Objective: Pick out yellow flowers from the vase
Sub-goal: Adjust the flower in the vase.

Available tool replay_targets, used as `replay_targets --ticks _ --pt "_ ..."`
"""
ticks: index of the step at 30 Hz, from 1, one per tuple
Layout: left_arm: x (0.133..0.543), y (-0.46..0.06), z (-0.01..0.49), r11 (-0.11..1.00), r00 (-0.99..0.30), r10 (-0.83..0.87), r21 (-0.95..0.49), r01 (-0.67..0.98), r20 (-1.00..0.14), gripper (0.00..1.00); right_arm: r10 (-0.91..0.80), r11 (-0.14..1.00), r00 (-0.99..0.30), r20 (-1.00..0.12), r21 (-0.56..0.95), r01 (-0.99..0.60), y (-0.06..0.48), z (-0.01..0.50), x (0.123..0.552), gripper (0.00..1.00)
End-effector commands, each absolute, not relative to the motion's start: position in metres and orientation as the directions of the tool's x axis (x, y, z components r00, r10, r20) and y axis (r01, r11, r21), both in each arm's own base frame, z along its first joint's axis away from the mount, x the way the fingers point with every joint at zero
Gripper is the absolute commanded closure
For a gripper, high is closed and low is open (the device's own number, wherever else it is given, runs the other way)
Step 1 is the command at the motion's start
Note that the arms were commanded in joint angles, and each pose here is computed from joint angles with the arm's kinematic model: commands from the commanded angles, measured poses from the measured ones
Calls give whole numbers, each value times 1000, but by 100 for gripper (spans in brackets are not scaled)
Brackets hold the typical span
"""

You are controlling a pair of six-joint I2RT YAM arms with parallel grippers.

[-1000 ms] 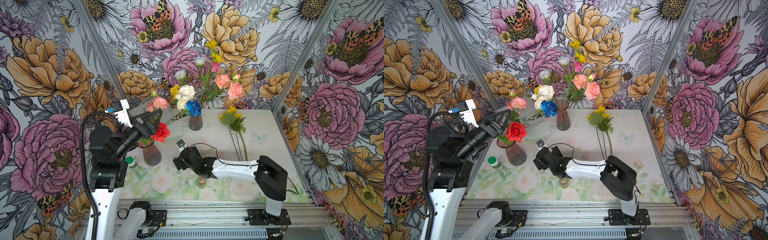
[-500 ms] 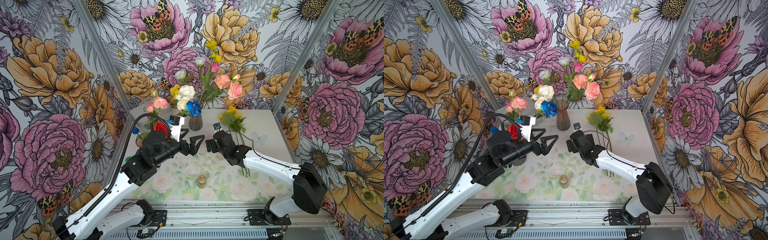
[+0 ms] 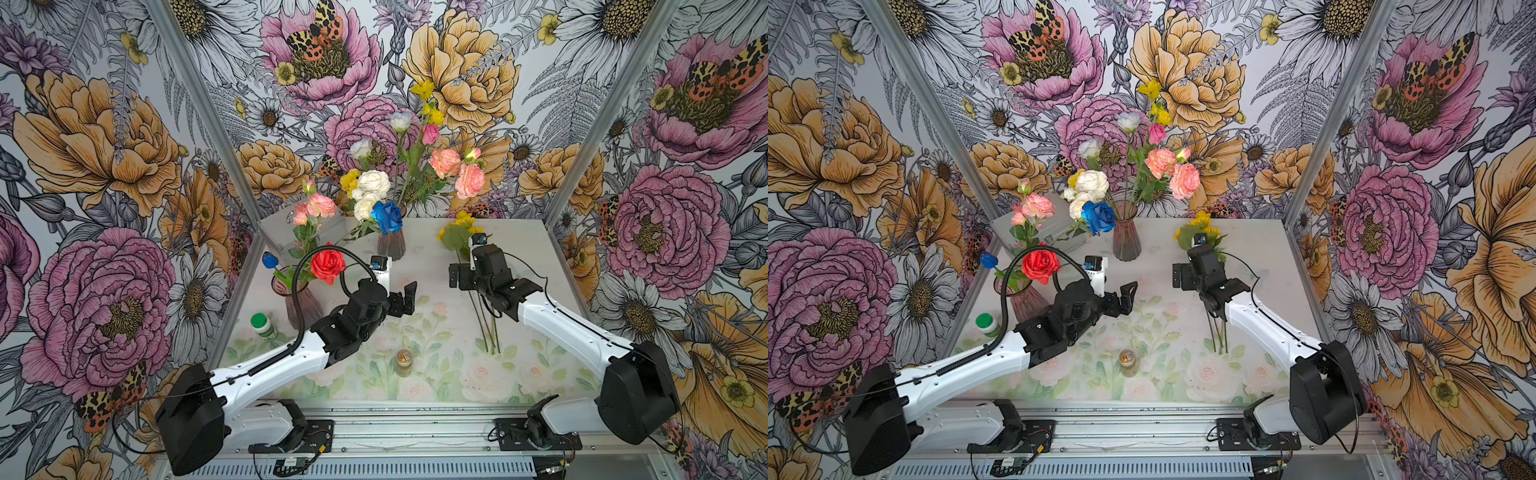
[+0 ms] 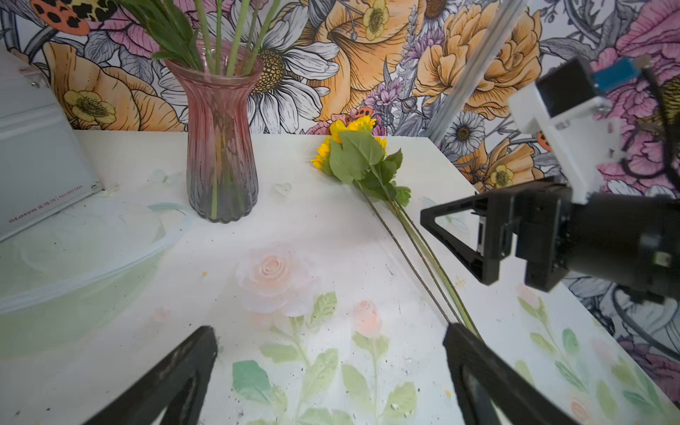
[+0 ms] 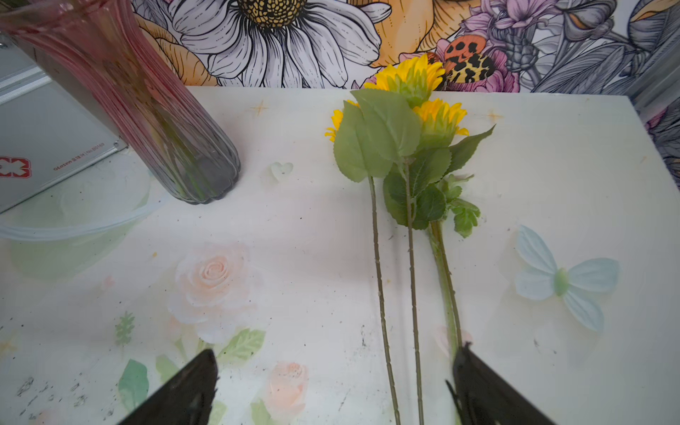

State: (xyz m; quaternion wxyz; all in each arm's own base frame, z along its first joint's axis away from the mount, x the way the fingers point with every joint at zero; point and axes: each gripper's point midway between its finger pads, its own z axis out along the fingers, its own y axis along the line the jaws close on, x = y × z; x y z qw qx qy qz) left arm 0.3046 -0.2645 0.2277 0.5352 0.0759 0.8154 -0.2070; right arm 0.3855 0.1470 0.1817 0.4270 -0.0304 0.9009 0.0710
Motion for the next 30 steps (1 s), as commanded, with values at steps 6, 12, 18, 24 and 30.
replay_targets --ticks 6,12,18,24,30 --pt "341 -271 209 919 -371 -299 -370 138 -879 1 144 912 -731 -667 376 -164 172 178 423 0" --pt "354 -268 184 897 -383 -401 -441 18 -832 1 207 865 -784 -585 485 -133 174 165 448 0" --pt "346 -278 177 850 -347 -500 -525 -25 -793 1 205 843 -795 -571 516 -153 179 165 459 0" --pt "329 -300 196 895 -295 -420 -446 24 -858 1 193 837 -804 -563 522 -164 180 161 456 0" --pt "315 -320 219 933 -246 -322 -351 80 -914 1 188 830 -807 -560 530 -174 181 162 452 0"
